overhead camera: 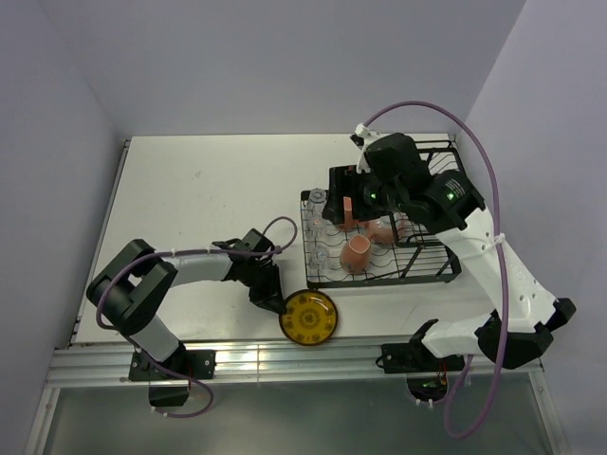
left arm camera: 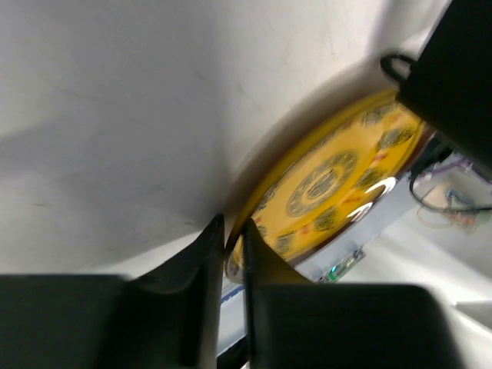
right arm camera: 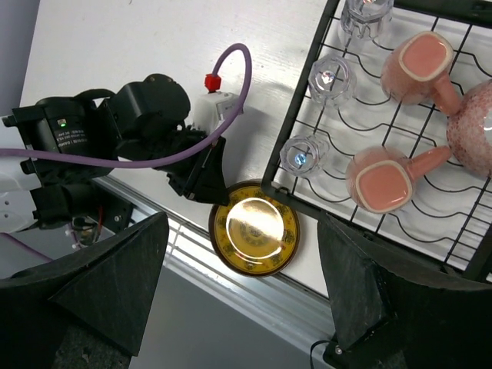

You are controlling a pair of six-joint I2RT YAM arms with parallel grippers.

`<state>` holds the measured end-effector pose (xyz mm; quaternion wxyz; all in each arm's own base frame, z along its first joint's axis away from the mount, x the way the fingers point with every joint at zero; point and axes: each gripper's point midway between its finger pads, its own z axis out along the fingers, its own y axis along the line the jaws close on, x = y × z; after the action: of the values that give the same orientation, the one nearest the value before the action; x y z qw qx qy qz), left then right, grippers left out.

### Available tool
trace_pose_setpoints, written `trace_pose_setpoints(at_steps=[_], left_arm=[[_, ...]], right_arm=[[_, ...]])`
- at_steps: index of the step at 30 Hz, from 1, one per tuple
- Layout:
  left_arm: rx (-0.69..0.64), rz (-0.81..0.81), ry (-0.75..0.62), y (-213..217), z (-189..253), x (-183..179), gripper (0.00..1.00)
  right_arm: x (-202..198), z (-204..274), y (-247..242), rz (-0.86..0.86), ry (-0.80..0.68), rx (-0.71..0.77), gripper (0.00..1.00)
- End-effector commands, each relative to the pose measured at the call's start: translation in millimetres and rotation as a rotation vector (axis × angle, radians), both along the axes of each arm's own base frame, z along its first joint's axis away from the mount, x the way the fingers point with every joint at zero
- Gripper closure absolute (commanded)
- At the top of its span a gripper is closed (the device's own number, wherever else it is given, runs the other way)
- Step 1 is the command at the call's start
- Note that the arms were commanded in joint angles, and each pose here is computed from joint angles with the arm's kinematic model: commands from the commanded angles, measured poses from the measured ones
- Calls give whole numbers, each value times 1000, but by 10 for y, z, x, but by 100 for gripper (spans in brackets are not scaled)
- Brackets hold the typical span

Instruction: Load the mixed dishes into the dish rack

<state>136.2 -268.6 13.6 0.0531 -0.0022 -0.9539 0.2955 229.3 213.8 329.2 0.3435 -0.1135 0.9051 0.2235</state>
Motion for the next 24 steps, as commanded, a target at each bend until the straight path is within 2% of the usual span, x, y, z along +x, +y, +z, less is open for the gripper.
trace_pose_setpoints(at_steps=[1,4,8,17,24], left_arm=[[135,-2,-32,262,-308,-113,86],[138,-1,-30,311,-326,-192,100],[116,0,-40,307,-243,-260,100],[-49,65,-180,252,637,-290,100],[-143,135,-244,313,1148,-343,100]], right_arm=[[-93,103,-118,-13,-33,35,15],[-122,48,-125,-13,-20,41,15],[-186,15,-128,-2,-10,55,15],[-371,-19,-64,103,15,83,18],[-452,7,-71,161,-43,109,18]])
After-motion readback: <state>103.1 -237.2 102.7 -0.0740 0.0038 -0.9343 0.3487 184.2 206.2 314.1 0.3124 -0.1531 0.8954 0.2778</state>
